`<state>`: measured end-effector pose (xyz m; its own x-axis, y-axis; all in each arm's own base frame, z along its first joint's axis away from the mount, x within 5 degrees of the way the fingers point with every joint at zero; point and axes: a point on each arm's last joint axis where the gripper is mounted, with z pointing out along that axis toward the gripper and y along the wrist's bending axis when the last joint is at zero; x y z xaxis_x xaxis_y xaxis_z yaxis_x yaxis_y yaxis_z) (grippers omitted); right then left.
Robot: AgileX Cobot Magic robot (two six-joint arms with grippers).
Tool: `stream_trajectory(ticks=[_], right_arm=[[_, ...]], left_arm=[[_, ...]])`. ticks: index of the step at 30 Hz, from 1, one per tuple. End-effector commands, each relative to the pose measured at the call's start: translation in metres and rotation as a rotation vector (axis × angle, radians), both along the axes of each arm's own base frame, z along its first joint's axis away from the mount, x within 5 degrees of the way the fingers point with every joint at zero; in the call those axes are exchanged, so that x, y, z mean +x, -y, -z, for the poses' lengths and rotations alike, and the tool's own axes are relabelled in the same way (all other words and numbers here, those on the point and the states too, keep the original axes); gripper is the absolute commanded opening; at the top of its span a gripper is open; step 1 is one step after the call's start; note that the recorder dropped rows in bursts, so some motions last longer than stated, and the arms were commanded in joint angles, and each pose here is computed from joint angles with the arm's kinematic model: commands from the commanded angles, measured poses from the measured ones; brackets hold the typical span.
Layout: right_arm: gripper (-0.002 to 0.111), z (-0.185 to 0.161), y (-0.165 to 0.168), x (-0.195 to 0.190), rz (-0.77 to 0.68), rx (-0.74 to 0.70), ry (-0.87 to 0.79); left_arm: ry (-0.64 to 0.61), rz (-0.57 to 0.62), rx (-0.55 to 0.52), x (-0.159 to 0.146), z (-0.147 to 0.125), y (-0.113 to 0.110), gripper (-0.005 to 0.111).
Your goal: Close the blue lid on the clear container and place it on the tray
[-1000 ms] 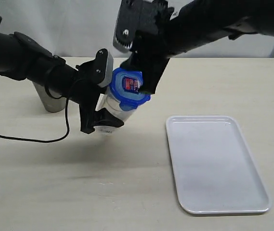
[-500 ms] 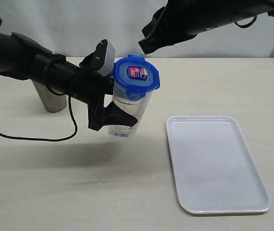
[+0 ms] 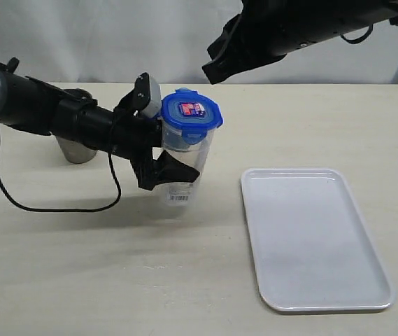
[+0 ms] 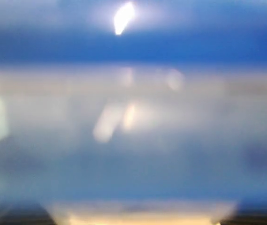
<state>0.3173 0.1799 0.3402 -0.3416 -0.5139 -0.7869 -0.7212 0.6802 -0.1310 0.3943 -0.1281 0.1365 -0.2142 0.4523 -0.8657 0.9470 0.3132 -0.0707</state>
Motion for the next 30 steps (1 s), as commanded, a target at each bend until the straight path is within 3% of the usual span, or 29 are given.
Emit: stream_trajectory(ticks=[1,10,22,25,30], right_arm=[[0.008,0.014,-0.008,0.003,-0.006,0.050,-0.090],[0.004,0.065,-0.023,0.020,-0.031,0.040,-0.265],[0.004,0.092,-0.027,0.025,-0.041,0.003,-0.351],[0.004,0.092,-0.027,0.025,-0.041,0.003,-0.351],[0.004,0.091,-0.027,0.025,-0.043,0.000,-0.350]], left_arm=[[0.019,0.006,-0.061,0.003,-0.007,-0.007,0.000],[-0.059,0.028,-0.044,0.001,0.025,-0.007,0.000],[-0.055,0.065,0.001,-0.002,0.029,-0.008,0.000],[-0.052,0.077,0.019,-0.002,0.030,-0.009,0.014],[-0.049,0.069,0.028,-0.002,0.031,-0.010,0.071]])
